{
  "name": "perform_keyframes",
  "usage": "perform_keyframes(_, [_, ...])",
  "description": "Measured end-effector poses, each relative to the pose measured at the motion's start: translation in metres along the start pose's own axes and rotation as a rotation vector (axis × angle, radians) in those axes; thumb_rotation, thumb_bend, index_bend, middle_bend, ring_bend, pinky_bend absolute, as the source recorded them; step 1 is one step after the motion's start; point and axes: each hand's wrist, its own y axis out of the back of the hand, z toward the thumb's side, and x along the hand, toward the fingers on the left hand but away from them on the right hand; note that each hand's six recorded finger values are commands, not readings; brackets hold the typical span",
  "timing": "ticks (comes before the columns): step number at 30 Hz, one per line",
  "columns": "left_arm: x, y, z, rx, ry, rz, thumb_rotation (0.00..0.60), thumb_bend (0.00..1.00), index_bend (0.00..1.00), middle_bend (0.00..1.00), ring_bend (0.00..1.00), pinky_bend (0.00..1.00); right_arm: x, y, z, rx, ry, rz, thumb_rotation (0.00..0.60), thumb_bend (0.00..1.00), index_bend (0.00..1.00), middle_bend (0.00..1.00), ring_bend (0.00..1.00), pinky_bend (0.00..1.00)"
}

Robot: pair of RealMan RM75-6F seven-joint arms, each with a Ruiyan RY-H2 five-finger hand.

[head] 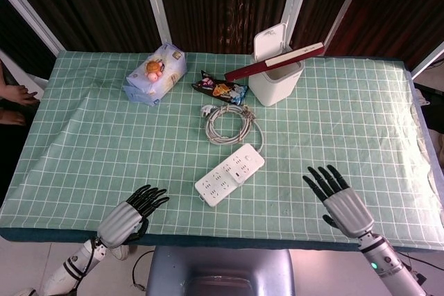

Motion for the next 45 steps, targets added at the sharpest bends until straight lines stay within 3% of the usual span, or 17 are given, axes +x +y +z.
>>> perform_keyframes(7, [0.046,-0.023,0.016,0.020,0.002,-0.053,0.600,0.82,0.00,0.00,0.00,0.04,-0.050,-0.003,0.034,0.005,0.107,0.035,0.600,0.11,0.00,0.00,0.00,0.03])
perform_keyframes(15, [0.085,-0.033,0.015,0.039,0.038,-0.064,0.600,0.85,0.00,0.00,0.00,0.04,-0.090,0.001,0.060,-0.023,0.154,0.036,0.600,0.11,0.00,0.00,0.00,0.03])
perform_keyframes(22, [0.098,-0.040,0.025,0.057,0.028,-0.071,0.600,0.85,0.00,0.02,0.00,0.04,-0.120,-0.004,0.069,0.002,0.153,0.055,0.600,0.11,0.00,0.00,0.00,0.03])
perform_keyframes(33, [0.119,-0.056,0.042,0.081,0.021,-0.096,0.600,0.85,0.00,0.01,0.00,0.03,-0.140,-0.017,0.072,-0.007,0.121,0.097,0.600,0.11,0.00,0.00,0.00,0.04])
perform_keyframes(40, [0.125,-0.069,0.049,0.094,0.013,-0.129,0.600,0.85,0.00,0.01,0.00,0.03,-0.150,-0.018,0.084,-0.004,0.141,0.084,0.600,0.12,0.00,0.00,0.00,0.07])
perform_keyframes(45, [0.125,-0.073,0.048,0.109,0.015,-0.135,0.600,0.85,0.00,0.01,0.00,0.03,-0.159,-0.020,0.094,-0.001,0.143,0.061,0.600,0.15,0.07,0.05,0.00,0.13])
